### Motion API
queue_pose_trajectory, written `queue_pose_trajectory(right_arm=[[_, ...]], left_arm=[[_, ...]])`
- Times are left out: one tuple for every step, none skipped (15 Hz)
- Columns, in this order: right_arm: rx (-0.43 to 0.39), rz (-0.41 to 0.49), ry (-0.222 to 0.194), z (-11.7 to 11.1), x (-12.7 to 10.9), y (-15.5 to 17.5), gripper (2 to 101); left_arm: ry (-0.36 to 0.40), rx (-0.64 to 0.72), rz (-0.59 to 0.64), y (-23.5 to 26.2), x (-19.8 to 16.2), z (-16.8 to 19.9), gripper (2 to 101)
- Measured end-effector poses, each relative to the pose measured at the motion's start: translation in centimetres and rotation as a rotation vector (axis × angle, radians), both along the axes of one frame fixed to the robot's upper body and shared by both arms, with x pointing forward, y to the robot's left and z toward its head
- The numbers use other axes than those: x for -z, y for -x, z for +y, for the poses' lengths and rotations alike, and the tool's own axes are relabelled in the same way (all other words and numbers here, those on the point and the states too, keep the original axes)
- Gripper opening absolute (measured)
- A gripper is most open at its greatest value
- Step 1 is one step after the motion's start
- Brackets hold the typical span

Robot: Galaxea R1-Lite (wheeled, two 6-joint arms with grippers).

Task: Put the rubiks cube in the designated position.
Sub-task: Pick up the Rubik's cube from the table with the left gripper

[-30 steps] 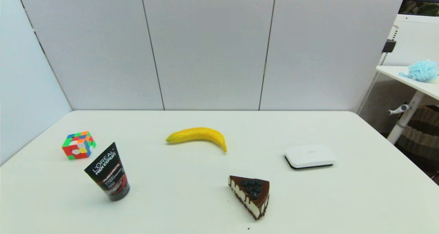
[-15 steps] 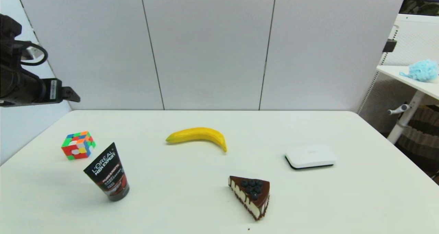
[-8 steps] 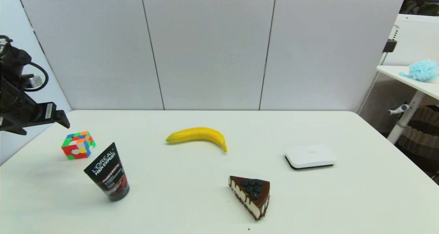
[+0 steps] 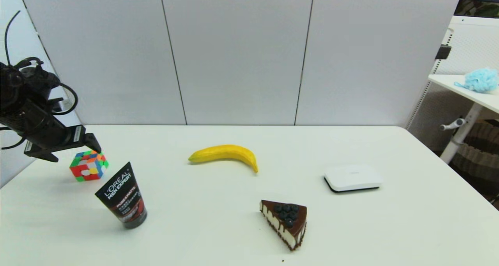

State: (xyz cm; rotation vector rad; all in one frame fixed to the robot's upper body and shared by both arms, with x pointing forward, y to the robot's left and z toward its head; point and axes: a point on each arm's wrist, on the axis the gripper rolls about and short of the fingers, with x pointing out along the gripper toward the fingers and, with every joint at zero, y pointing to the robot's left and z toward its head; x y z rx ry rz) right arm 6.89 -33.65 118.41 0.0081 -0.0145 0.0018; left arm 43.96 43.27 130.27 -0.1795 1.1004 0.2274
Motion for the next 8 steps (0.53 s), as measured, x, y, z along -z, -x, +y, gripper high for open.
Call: queue_pose_trajectory(right_arm=[[0.0, 0.0, 0.0, 0.0, 0.0, 0.0, 97.3], [0.0, 0.0, 0.0, 0.0, 0.0, 0.0, 97.3], [0.0, 0.0, 0.0, 0.0, 0.0, 0.0, 97.3], [0.0, 0.0, 0.0, 0.0, 0.0, 0.0, 97.3], [0.0, 0.0, 0.0, 0.0, 0.0, 0.0, 97.3], [0.0, 0.0, 0.0, 0.0, 0.0, 0.0, 97.3], [0.0, 0.0, 0.001, 0.0, 0.0, 0.0, 97.3], [0.001, 0.0, 0.001, 0.0, 0.0, 0.0, 97.4]], left_arm=[[0.002, 0.004, 0.006, -0.2, 0.3, -0.1, 97.8], [0.003, 0.009, 0.011, -0.3, 0.5, -0.2, 97.8], [0.005, 0.012, 0.015, -0.5, 0.6, -0.3, 97.8], [0.007, 0.017, 0.022, -0.6, 0.8, -0.4, 97.8], [0.008, 0.022, 0.029, -0.7, 1.0, -0.6, 97.8], [0.009, 0.027, 0.038, -0.9, 1.3, -0.7, 97.8], [0.01, 0.031, 0.047, -1.0, 1.7, -0.7, 97.8], [0.011, 0.033, 0.055, -1.2, 2.0, -0.7, 97.8]])
